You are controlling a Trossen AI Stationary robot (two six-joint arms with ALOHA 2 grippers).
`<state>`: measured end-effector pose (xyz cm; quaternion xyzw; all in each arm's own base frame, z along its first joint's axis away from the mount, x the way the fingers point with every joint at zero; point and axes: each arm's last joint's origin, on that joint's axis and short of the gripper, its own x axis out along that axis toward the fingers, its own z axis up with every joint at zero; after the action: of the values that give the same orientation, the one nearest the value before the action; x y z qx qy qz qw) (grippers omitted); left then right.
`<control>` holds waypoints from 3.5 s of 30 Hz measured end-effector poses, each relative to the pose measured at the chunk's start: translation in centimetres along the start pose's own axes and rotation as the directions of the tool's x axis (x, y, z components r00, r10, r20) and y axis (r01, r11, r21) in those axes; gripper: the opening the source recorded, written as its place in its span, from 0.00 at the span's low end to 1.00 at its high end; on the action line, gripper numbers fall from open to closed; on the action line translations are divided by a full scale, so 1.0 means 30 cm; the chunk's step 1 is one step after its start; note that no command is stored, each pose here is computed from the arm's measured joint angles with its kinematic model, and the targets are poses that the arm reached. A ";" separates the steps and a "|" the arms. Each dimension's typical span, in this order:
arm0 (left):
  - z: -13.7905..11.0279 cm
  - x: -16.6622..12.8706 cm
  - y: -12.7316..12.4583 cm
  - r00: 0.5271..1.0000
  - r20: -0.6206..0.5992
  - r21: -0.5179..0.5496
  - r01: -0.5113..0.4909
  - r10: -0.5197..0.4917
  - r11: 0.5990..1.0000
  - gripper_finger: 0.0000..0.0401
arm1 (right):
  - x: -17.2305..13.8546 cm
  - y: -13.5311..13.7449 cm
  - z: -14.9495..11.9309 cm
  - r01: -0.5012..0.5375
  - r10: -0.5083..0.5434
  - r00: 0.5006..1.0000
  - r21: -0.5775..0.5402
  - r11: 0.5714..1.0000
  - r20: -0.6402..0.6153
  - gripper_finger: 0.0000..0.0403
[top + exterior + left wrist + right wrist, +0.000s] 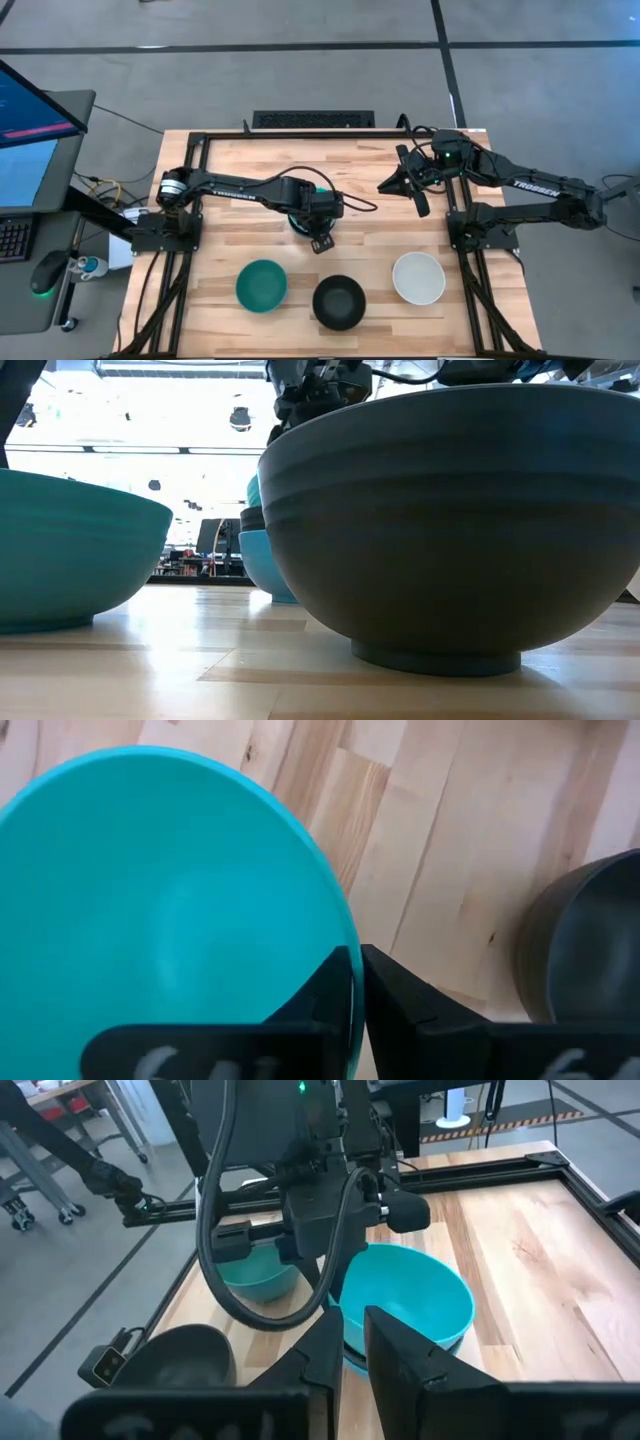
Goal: Nest bowls inside each other
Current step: Stack the light blue bowl on top of the stacked black bowl, then stack the white bowl on top of the light blue bowl
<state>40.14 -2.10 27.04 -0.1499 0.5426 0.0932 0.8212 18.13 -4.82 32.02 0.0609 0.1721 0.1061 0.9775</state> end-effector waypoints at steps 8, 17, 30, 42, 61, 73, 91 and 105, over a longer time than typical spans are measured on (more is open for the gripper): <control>-0.006 0.065 -0.001 0.998 -0.061 -0.002 0.019 -0.019 1.000 0.04 | 0.000 0.000 0.000 0.000 0.000 1.000 -0.004 1.000 0.000 0.17; -0.005 0.122 -0.004 0.994 -0.101 -0.006 0.044 -0.045 0.999 0.07 | 0.000 0.000 -0.001 -0.001 0.001 1.000 -0.004 1.000 -0.003 0.17; 0.040 0.088 -0.005 0.996 -0.040 -0.019 0.074 -0.075 0.997 0.23 | 0.000 0.000 -0.002 -0.001 0.001 1.000 -0.002 1.000 -0.006 0.17; 0.126 -0.074 -0.043 0.990 0.088 0.036 0.104 -0.106 0.994 0.24 | 0.000 0.020 -0.035 -0.115 0.120 0.989 0.056 0.992 -0.091 0.17; 0.242 -0.319 -0.104 0.877 0.438 0.200 0.117 -0.196 0.973 0.24 | -0.214 0.165 -0.144 -0.047 0.049 0.998 0.041 0.998 -0.046 0.17; 0.249 -0.182 -0.145 0.816 0.488 0.240 0.216 -0.310 0.947 0.24 | -0.240 0.191 -0.311 -0.071 0.066 0.997 0.141 0.987 0.040 0.17; 0.292 -0.120 -0.105 0.682 0.642 0.204 0.290 -0.351 0.935 0.24 | -0.231 0.208 -0.358 -0.072 0.123 0.985 0.361 0.930 -0.120 0.17; 0.279 -0.110 -0.107 0.707 0.578 0.297 0.283 -0.407 0.912 0.24 | -0.143 0.248 -0.431 0.062 0.228 0.816 0.473 0.879 -0.531 0.17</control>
<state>47.08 -2.18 33.61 -0.1319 0.2052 -0.0690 0.9673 8.28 2.47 22.51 0.2687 0.4746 0.1185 0.8298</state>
